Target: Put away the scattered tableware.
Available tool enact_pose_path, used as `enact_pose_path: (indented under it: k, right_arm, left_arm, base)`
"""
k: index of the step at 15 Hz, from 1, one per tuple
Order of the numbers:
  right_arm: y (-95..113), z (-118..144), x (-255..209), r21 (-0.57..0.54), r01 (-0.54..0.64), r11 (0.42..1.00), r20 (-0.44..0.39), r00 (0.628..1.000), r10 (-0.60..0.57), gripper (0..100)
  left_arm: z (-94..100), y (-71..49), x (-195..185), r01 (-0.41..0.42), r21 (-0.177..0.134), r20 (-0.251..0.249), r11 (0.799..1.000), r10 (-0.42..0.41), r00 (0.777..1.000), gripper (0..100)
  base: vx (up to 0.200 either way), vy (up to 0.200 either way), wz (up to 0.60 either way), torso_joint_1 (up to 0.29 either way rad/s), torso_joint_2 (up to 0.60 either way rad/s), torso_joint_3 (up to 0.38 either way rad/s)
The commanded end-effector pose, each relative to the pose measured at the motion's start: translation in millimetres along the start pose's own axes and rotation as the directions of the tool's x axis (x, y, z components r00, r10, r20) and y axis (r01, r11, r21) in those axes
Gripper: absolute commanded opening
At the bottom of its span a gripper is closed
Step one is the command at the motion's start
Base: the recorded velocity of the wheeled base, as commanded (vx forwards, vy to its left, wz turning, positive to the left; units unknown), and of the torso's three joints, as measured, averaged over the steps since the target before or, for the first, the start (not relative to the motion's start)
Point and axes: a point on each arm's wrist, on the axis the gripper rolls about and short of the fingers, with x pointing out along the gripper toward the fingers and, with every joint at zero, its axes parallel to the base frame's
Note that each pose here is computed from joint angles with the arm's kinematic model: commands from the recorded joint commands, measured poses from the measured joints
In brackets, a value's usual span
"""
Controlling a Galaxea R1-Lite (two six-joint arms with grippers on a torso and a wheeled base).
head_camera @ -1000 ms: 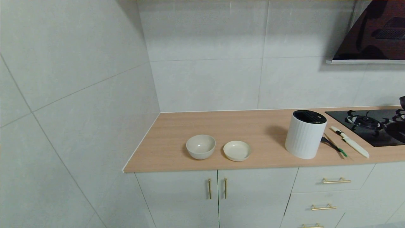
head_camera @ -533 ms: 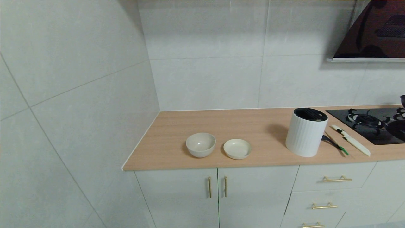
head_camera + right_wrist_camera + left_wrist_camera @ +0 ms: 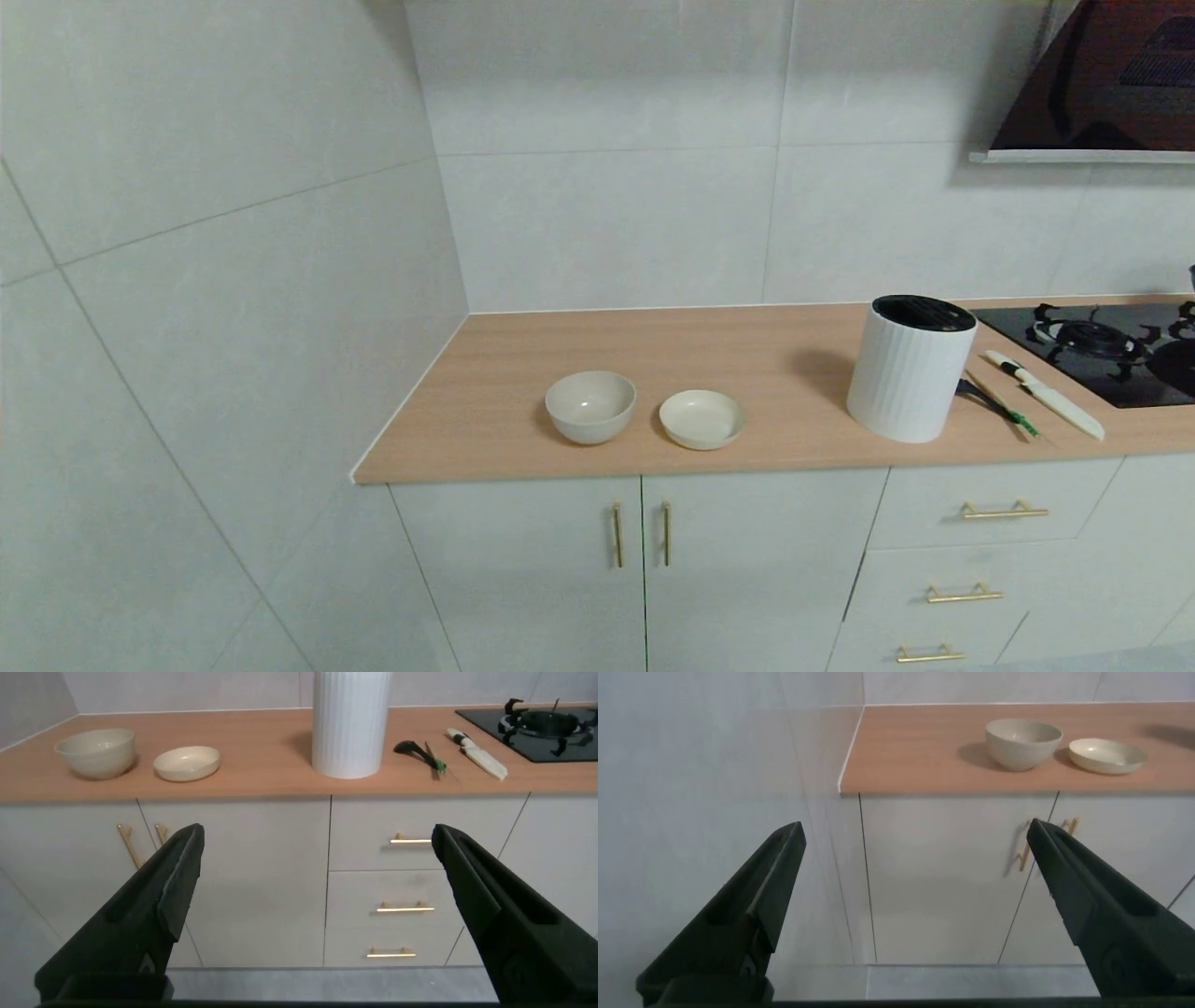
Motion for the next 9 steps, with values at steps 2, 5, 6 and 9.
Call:
enact_pose_path:
  k: [2, 5, 6, 9]
  right_arm:
    - [0.0, 0.0, 0.0, -0.001, -0.001, 1.0, 0.0, 1.0, 0.001, 100]
    - [0.0, 0.0, 0.0, -0.001, -0.001, 1.0, 0.0, 1.0, 0.001, 100]
    - [0.0, 0.0, 0.0, -0.001, -0.001, 1.0, 0.0, 1.0, 0.001, 100]
    - [0.0, 0.0, 0.0, -0.001, -0.001, 1.0, 0.0, 1.0, 0.001, 100]
  left_arm:
    - [0.0, 0.0, 0.1, -0.001, -0.001, -0.002, 1.0, 0.001, 1.0, 100]
    - [0.0, 0.0, 0.1, -0.001, 0.001, -0.002, 1.0, 0.001, 1.0, 100]
    - [0.0, 0.0, 0.1, -0.001, -0.001, -0.002, 1.0, 0.001, 1.0, 100]
    - [0.0, 0.0, 0.1, -0.001, -0.001, -0.002, 1.0, 0.001, 1.0, 100]
  base:
    - [0.0, 0.0, 0.0, -0.183, 0.4, 0.212]
    - [0.0, 0.0, 0.0, -0.222, 0.48, 0.263]
    - [0.0, 0.0, 0.0, -0.251, 0.55, 0.305]
    - [0.0, 0.0, 0.0, -0.251, 0.55, 0.299]
